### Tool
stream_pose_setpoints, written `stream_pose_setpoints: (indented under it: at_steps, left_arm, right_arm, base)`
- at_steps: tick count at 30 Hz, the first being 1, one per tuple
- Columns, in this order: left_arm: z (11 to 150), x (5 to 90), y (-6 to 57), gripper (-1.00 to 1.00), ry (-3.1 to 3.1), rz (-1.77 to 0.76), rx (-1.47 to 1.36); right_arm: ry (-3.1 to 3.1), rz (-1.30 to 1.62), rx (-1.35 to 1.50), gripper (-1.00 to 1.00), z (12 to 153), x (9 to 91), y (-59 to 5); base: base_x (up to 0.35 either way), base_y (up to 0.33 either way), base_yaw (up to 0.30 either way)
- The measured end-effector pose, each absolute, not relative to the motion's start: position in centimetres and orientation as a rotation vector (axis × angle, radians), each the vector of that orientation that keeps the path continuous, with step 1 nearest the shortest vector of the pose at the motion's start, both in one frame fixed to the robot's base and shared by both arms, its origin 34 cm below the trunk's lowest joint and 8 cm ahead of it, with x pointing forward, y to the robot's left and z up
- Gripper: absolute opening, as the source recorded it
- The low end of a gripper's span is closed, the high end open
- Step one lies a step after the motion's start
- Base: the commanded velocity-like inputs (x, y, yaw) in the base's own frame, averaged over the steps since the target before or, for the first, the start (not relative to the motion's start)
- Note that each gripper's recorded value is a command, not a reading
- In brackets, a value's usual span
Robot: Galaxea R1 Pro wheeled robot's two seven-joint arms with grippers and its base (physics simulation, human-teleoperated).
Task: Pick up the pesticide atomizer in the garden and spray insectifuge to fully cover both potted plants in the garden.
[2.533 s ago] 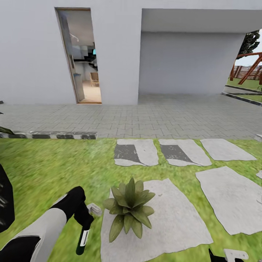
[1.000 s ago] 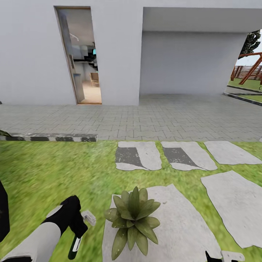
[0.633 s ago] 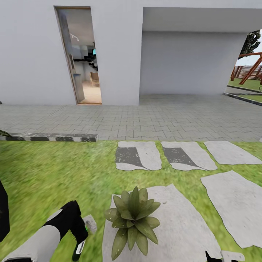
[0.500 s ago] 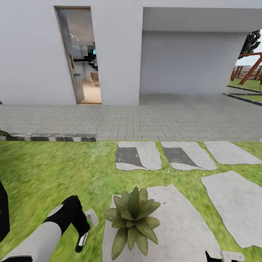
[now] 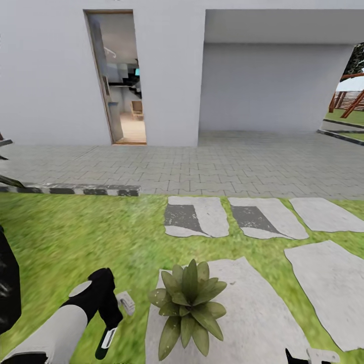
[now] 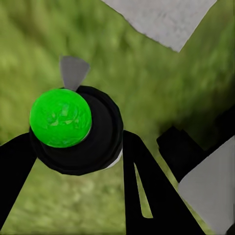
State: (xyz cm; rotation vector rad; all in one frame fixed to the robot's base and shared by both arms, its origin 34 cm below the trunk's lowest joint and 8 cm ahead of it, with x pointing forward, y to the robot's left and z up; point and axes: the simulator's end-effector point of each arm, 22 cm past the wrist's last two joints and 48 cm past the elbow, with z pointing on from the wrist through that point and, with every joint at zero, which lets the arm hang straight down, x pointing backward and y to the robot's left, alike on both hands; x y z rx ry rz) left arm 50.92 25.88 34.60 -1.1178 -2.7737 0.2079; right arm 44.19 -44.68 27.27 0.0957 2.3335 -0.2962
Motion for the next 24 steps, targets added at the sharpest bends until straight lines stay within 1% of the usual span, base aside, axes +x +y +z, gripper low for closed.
stream_pose_setpoints:
  at_steps: [6, 11, 14, 17, 24]
  left_arm:
    - [34.69, 51.0, 25.88, -1.0, -2.775, 0.206, -1.111]
    - [34.7, 50.99, 25.97, -1.0, -2.776, 0.205, -1.108]
    - [34.69, 50.99, 26.01, -1.0, -2.777, 0.203, -1.104]
    - [34.67, 50.96, 26.05, -1.0, -2.777, 0.201, -1.097]
    - [34.57, 50.88, 26.29, -1.0, -2.778, 0.191, -1.088]
  right_arm:
    - [2.333, -0.298, 0.097, 1.0, 27.3, 44.19, -44.76]
    - [2.333, -0.298, 0.096, 1.0, 27.31, 44.19, -44.74]
    - [2.334, -0.297, 0.095, 1.0, 27.28, 44.18, -44.7]
    - [2.334, -0.297, 0.095, 1.0, 27.26, 44.19, -44.68]
    - [2.335, -0.296, 0.094, 1.0, 27.22, 44.17, -44.66]
  base:
    - [0.0, -0.013, 0.02]
    - [0.076, -0.211, 0.005]
    - [0.045, -0.259, 0.165]
    - [-0.176, -0.181, 0.255]
    - [-0.317, -0.022, 0.276]
